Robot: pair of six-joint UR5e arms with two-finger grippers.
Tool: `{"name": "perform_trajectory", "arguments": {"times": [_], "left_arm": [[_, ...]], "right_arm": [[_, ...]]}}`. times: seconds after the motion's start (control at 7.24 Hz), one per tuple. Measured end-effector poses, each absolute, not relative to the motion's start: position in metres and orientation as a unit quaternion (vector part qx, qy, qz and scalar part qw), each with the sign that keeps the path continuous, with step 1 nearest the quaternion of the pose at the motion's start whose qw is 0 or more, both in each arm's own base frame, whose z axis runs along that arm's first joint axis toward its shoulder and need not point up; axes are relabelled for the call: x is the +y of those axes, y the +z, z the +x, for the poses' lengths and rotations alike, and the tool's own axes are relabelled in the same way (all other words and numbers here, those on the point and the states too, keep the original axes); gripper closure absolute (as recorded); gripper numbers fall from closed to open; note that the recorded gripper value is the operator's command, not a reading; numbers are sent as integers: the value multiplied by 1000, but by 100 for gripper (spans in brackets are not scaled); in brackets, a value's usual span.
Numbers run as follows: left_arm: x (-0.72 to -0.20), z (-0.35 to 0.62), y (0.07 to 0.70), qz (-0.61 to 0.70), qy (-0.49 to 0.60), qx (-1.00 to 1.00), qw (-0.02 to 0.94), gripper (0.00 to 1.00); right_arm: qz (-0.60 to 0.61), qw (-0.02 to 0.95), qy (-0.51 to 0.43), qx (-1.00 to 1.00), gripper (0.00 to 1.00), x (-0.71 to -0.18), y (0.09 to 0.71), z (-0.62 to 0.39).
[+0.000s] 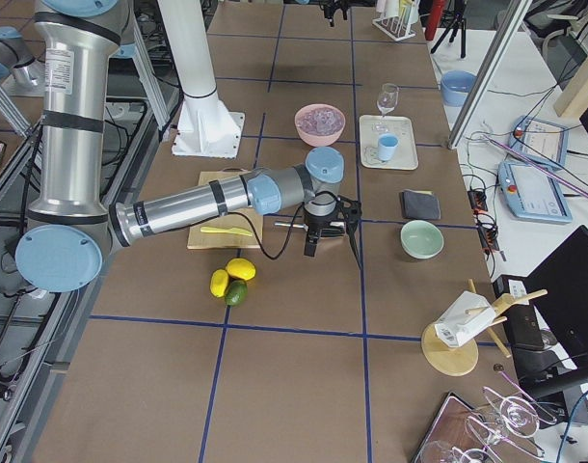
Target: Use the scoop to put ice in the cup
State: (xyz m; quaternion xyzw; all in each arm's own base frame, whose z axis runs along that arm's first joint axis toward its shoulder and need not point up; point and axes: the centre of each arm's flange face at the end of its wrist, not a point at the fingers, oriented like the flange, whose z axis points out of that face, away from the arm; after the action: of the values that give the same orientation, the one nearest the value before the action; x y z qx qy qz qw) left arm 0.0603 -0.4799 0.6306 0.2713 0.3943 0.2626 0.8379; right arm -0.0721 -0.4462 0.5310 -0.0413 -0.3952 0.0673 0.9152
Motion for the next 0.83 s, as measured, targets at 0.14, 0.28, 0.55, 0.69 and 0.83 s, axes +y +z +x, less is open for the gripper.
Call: {"name": "perform_trajectory", "arguments": {"times": [0.14,0.28,0.55,0.69,0.83], "left_arm": [[-478,37,648,209,217,394,868,0],[-477,24,653,152,181,395,888,0],[-480,14,621,74,143,398,903,0],[-486,9,598,49,127,403,905,0],[-494,4,583,35,115,408,905,0]], "right_arm": [[-34,917,49,-395,0,-451,560,-48],[-21,917,41,-395,0,-455,581,-21],[4,917,38,-398,0,-456,594,21],[7,917,39,-396,0,-455,596,28],[8,918,39,-395,0,-455,599,30]]}}
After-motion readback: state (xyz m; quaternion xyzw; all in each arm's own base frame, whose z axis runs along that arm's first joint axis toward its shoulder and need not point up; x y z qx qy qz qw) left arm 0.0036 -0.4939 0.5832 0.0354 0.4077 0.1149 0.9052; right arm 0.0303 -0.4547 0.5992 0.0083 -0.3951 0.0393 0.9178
